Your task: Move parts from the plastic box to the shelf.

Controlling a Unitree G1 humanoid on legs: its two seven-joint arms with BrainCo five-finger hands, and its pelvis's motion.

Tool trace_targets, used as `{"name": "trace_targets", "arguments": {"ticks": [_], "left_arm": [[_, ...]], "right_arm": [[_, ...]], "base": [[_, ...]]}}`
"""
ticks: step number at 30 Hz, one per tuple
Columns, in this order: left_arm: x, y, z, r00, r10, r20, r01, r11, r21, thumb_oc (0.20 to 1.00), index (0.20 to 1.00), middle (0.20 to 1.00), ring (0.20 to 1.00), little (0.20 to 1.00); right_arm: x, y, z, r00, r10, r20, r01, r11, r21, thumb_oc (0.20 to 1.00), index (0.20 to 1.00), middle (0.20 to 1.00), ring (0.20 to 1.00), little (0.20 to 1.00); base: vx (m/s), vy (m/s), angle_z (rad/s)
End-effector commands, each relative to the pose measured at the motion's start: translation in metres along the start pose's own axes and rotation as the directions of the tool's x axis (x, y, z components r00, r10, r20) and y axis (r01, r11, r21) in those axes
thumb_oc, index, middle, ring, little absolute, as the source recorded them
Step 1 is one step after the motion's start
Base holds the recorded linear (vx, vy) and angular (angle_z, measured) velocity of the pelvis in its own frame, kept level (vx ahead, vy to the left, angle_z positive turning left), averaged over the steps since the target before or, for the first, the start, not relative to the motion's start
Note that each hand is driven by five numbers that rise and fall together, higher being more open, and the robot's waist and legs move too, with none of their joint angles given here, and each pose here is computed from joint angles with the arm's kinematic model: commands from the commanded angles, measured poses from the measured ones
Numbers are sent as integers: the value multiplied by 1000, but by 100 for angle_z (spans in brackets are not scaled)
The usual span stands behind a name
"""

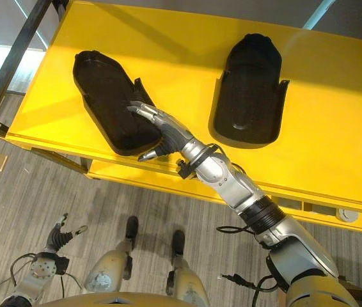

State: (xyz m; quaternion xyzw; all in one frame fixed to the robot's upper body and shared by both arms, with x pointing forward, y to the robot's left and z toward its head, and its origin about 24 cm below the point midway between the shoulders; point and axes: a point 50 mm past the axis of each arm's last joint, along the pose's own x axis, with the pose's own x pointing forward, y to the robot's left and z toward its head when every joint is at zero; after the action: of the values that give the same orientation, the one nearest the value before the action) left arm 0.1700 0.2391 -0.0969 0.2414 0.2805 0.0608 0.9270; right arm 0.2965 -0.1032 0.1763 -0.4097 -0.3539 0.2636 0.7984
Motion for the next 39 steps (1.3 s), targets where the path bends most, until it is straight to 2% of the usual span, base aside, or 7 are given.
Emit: {"name": "trace_targets", "arguments": {"ticks": [1, 12, 18, 27, 33, 35, 39], "left_arm": [[12, 6, 20, 996, 4, 88, -9, 999, 54, 1000, 1000, 1000, 1000, 1000], [13, -2, 12, 1000, 12, 22, -13, 999, 47, 1000, 1000, 1000, 1000, 1000], [13, -5, 10, 1000, 3, 6, -3, 998, 62, 1000, 1000, 1000, 1000, 1000], [13, -8, 5, 1000, -12, -25, 14, 997, 81, 1000, 1000, 1000, 1000, 1000], [13, -11, 4, 999, -29, -34, 32, 995, 92, 1000, 1000, 1000, 1000, 1000], [12, -12, 2, 998, -33, -46, 37, 995, 94, 1000, 1000, 1000, 1000, 1000], [12, -13, 0, 998, -34, -55, 39, 995, 90, 1000, 1000, 1000, 1000, 1000]], "right_arm": [[4, 2, 15, 995, 33, 92, -29, 999, -44, 200, 200, 200, 200, 200], [20, -5, 14, 975, -214, 69, 218, 974, -62, 200, 200, 200, 200, 200], [26, -8, 1, 958, -288, -2, 287, 956, -62, 200, 200, 200, 200, 200], [37, -11, 4, 959, -282, 2, 282, 959, -21, 200, 200, 200, 200, 200], [43, 0, 15, 970, -241, 31, 238, 968, 80, 200, 200, 200, 200, 200], [50, 8, 29, 973, -218, 76, 199, 960, 196, 200, 200, 200, 200, 200], [56, 11, 35, 972, -215, 97, 183, 947, 264, 460, 460, 460, 460, 460]], "base": [[0, 0, 0], [0, 0, 0], [3, 5, 0], [9, 10, 2], [9, 14, 6], [9, 30, 8], [0, 0, 0]]}}
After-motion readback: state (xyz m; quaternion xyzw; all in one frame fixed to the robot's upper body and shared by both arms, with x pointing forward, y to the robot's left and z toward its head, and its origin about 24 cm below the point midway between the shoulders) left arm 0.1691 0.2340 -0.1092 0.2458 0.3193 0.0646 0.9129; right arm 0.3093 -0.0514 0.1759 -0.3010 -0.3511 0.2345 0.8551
